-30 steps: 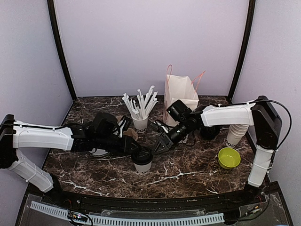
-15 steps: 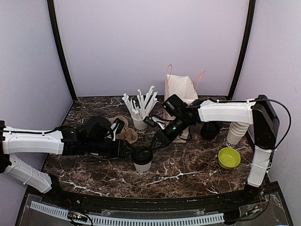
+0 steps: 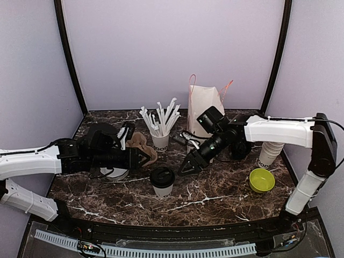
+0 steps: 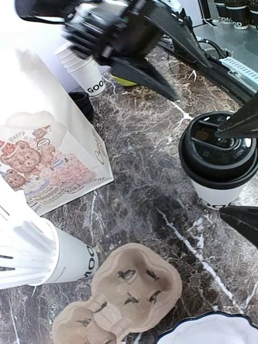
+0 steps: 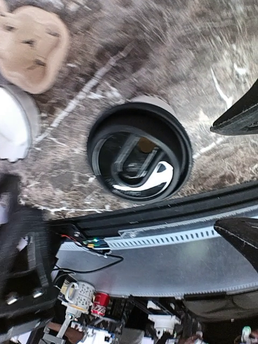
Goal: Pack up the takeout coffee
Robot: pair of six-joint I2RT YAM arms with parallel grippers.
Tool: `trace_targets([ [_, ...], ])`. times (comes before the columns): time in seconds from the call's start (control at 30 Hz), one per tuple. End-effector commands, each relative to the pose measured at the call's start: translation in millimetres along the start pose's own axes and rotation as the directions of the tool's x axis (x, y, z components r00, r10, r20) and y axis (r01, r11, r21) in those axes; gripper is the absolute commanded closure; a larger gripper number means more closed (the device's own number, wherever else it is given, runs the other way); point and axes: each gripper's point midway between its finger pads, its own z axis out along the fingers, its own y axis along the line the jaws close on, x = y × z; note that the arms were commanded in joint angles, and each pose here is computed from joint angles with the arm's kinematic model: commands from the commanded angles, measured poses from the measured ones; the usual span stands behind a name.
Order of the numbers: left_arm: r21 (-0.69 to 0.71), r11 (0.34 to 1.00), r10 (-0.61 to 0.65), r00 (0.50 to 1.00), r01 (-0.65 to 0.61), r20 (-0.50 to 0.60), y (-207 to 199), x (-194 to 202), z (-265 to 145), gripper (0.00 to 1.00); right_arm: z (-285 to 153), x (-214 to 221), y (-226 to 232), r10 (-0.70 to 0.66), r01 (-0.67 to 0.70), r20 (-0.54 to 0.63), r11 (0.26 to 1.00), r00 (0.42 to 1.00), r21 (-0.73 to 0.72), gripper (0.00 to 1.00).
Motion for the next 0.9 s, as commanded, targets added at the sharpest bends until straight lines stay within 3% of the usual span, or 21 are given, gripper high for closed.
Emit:
trace_targets([
  [0.0,-0.007,0.999,0.05,0.999,-0.05,0.013,-1.5,-16.0,7.9,0.53,19.0,21.7,9.6,0.044,-0.048,-0.04,0.995,0.998,-0.093,0.48],
  [0.2,0.021,0.998,0.052,0.997,-0.051,-0.054,-2.7,-5.7,27.7,0.42,38.0,25.3,14.8,0.035,-0.044,-0.083,0.994,0.996,-0.103,0.51],
  [0.33,0.038,0.998,0.042,0.995,-0.039,-0.09,-1.7,5.3,38.7,0.41,49.5,24.6,8.6,0.037,-0.046,-0.118,0.997,0.992,-0.07,0.5],
  [0.57,0.078,0.997,0.022,0.995,-0.014,-0.101,-4.8,13.1,38.8,0.41,44.0,10.5,-35.5,0.069,-0.057,-0.105,0.992,0.992,0.111,0.58],
  [0.73,0.091,0.996,-0.009,0.996,0.018,-0.092,-4.7,15.4,29.8,0.42,27.2,-0.5,-56.8,0.11,-0.103,-0.052,0.986,0.993,0.129,0.59],
  [0.87,0.057,0.998,-0.011,0.997,0.016,-0.083,3.4,17.0,26.8,0.42,28.4,2.0,-48.0,0.112,-0.108,-0.056,0.992,0.992,0.071,0.58],
])
